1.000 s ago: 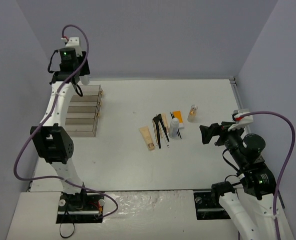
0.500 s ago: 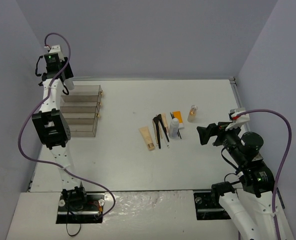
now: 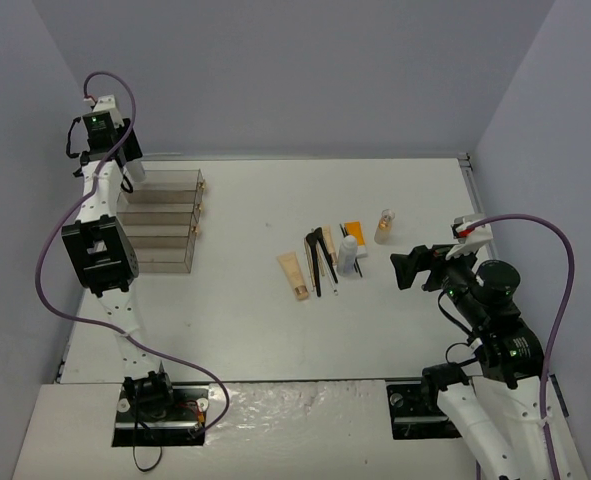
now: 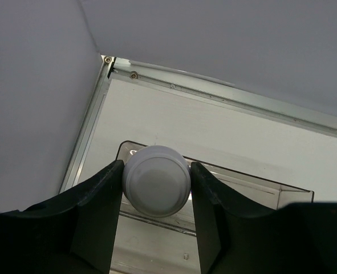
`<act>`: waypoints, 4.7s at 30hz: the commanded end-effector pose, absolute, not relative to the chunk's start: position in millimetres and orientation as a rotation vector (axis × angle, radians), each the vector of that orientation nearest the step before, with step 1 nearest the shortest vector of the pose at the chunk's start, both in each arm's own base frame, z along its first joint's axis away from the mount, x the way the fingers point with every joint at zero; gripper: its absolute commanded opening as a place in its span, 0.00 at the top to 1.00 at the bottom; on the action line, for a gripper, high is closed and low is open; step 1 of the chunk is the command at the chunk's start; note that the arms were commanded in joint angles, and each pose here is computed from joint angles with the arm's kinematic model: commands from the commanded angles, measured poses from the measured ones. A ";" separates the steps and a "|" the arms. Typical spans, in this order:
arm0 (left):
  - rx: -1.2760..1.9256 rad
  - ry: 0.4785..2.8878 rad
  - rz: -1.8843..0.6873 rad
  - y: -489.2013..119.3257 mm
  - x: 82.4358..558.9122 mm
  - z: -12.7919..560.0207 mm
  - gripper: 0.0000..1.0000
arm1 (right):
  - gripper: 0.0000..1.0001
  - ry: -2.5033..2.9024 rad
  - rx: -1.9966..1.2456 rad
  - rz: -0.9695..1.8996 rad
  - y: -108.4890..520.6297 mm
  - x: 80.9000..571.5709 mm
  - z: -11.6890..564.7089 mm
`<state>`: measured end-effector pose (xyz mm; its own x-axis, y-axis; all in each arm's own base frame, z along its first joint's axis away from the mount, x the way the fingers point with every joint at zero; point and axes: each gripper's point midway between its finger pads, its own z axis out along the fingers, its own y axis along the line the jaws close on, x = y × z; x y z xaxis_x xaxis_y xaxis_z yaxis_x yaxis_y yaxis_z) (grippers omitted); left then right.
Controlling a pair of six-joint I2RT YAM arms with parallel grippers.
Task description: Organize the makeup
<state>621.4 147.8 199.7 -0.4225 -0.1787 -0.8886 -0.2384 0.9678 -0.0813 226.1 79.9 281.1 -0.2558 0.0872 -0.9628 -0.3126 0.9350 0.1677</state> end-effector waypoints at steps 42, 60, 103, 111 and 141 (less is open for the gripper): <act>-0.249 1.836 -0.056 70.0 535.2 318.0 0.03 | 0.00 1.602 -0.199 0.388 80.2 213.2 332.5; 0.621 1.874 -0.630 -291.8 342.4 281.3 0.03 | 0.00 1.536 -0.176 0.403 76.4 197.2 351.1; 0.794 1.860 -0.670 -454.8 355.9 196.1 0.40 | 0.00 1.511 -0.161 0.452 77.9 180.2 357.2; 0.808 1.846 -0.676 -455.8 354.9 196.9 0.78 | 0.00 1.510 -0.160 0.458 78.3 178.6 357.9; 0.131 1.829 -0.176 -152.8 477.2 349.2 1.00 | 0.00 1.639 -0.165 0.450 86.6 215.6 340.2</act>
